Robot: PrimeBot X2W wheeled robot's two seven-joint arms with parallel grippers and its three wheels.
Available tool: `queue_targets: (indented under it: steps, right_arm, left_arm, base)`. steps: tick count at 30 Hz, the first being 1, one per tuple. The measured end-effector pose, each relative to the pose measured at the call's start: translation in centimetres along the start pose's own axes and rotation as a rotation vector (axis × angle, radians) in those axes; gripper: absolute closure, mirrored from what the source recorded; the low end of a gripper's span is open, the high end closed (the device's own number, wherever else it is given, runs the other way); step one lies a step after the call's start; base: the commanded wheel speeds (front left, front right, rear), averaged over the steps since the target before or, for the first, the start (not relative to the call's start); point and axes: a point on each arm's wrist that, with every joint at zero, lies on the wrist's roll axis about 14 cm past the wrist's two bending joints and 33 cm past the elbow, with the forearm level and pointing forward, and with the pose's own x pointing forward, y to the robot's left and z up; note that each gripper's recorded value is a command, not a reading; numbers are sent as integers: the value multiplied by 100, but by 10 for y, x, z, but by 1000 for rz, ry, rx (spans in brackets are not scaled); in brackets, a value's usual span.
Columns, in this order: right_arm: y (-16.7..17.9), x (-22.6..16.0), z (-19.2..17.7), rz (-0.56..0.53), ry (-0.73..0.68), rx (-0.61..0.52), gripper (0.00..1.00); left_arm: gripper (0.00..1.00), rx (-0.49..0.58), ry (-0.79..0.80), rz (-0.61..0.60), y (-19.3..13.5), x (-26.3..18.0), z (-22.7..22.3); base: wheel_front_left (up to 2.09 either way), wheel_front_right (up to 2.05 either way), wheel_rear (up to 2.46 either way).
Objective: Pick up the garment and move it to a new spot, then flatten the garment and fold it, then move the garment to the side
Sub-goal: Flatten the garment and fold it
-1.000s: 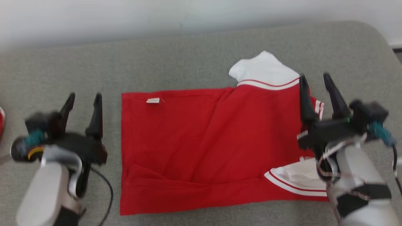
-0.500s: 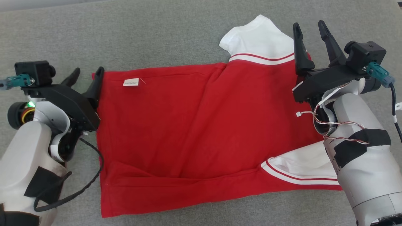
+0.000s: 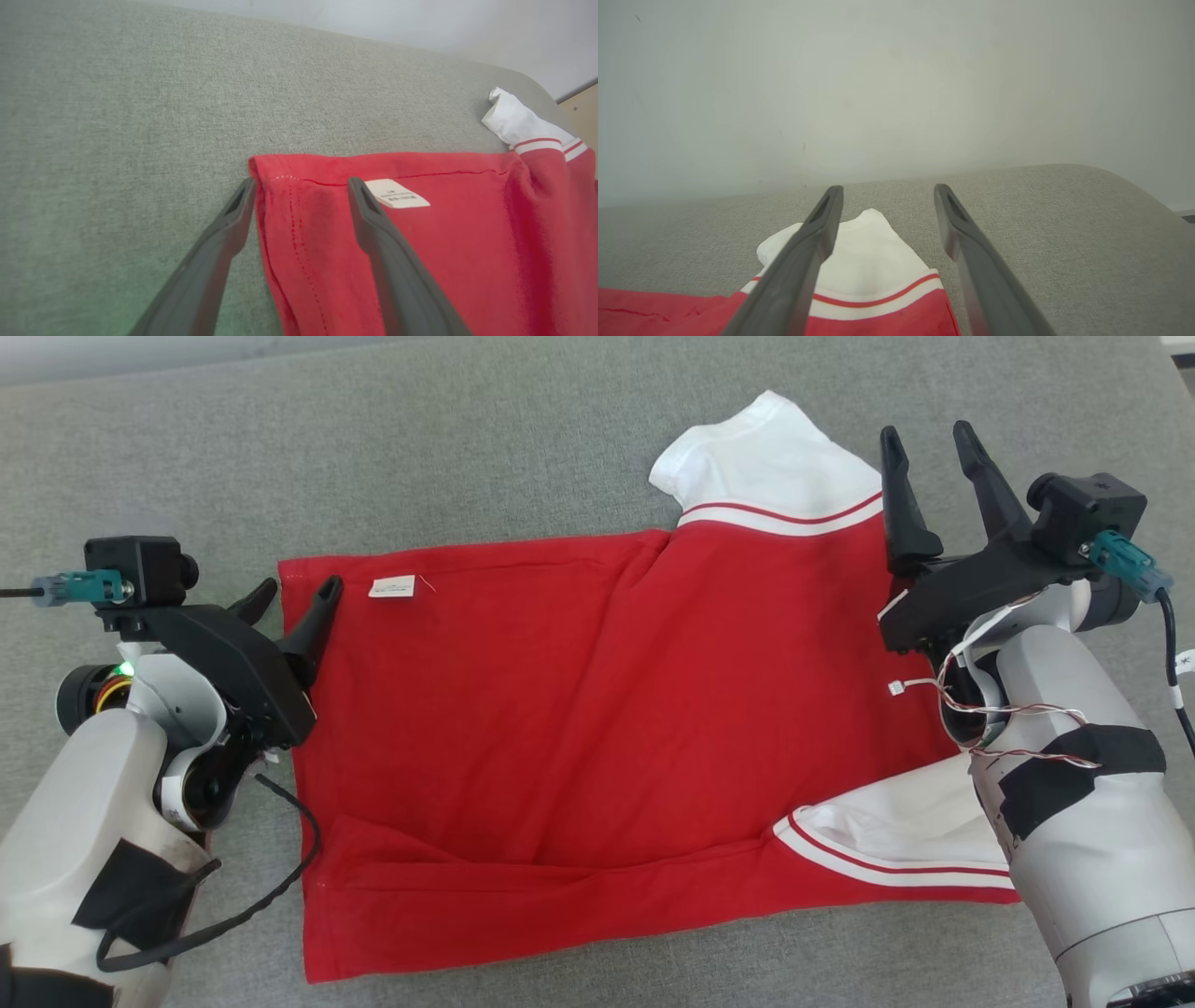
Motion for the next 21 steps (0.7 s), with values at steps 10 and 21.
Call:
queue_targets:
  steps: [10, 21]
  right_arm:
    - [-3, 3, -11, -4, 28, -8, 0]
    - [0, 26, -20, 12, 95, -67, 0]
  left_arm:
    - [72, -23, 36, 12, 7, 14, -11]
    - [100, 45, -105, -69, -20, 9, 17]
  base:
    - [0, 0, 0]
    - [0, 0, 0]
